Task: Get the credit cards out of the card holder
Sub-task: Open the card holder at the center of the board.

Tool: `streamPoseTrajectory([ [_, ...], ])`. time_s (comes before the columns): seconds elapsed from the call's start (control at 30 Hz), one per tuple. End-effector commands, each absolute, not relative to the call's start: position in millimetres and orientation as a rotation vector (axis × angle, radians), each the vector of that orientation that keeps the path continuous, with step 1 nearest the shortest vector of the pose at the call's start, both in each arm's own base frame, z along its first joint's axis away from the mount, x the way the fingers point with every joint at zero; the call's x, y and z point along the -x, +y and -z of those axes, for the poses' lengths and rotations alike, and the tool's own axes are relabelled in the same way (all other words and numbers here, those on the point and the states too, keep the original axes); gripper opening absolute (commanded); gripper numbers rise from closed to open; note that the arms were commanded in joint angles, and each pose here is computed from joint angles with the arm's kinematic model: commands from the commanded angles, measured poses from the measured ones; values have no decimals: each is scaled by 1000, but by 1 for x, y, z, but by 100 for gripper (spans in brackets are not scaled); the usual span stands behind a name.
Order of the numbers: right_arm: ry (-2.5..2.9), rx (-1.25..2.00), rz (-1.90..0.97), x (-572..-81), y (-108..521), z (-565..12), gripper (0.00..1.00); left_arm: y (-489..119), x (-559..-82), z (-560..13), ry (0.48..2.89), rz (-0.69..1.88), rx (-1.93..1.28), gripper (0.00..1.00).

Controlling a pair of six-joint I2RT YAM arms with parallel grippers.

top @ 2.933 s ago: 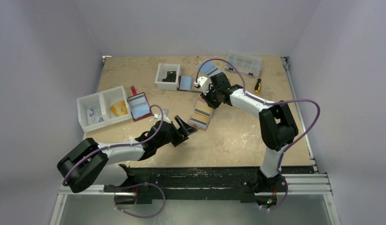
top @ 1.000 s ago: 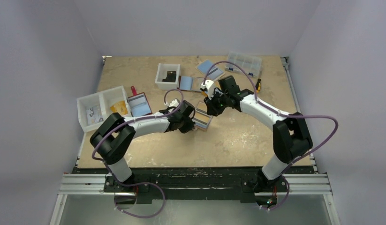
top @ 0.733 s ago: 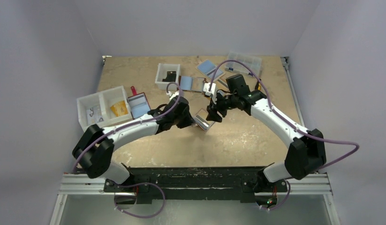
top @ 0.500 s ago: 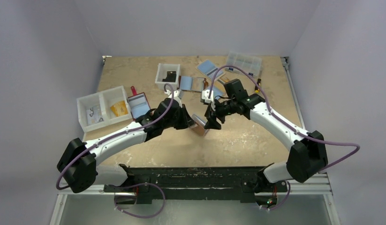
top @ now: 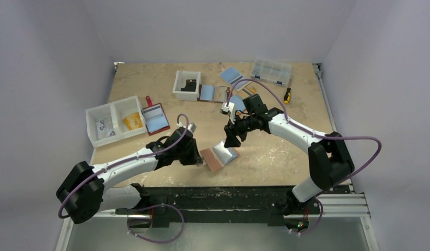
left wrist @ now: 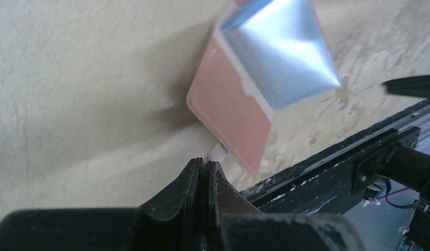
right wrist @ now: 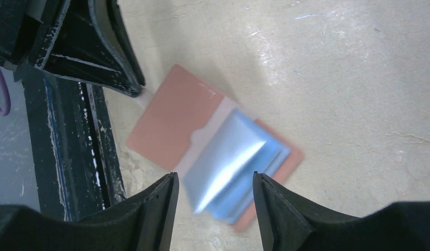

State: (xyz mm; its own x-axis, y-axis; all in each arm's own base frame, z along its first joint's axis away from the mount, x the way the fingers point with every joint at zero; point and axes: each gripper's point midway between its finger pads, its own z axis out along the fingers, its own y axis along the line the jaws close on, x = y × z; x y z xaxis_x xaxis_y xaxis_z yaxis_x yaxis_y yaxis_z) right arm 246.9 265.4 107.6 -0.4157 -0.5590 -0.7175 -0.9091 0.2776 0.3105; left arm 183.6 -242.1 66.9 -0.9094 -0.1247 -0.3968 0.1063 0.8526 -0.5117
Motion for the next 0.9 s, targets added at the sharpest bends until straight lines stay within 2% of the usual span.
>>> streamPoseTrajectory([
  [0.0,2120,1225,-954,-259,269,-102,60,-216,-160,-45,2721,659,163,0],
  [0.13,2173,1190,-969,-259,271,-92,47,-209,-156,-37,2748,622,237,0],
  [0.2,2200,1183,-922,-262,268,-86,36,-206,-156,-34,2761,585,270,0],
  [0.23,2202,1184,-901,-263,266,-84,31,-203,-156,-31,2770,554,291,1],
  [0.3,2201,1198,-882,-260,264,-82,24,-197,-154,-26,2808,485,324,11],
  [0.43,2167,1258,-885,-244,260,-77,19,-188,-162,-31,2818,354,355,27],
  [0.63,2055,1496,-931,-205,269,-74,19,-200,-195,-92,2613,467,365,54],
  [0.87,2088,1581,-893,-202,280,-66,17,-187,-206,-150,2423,531,397,68],
])
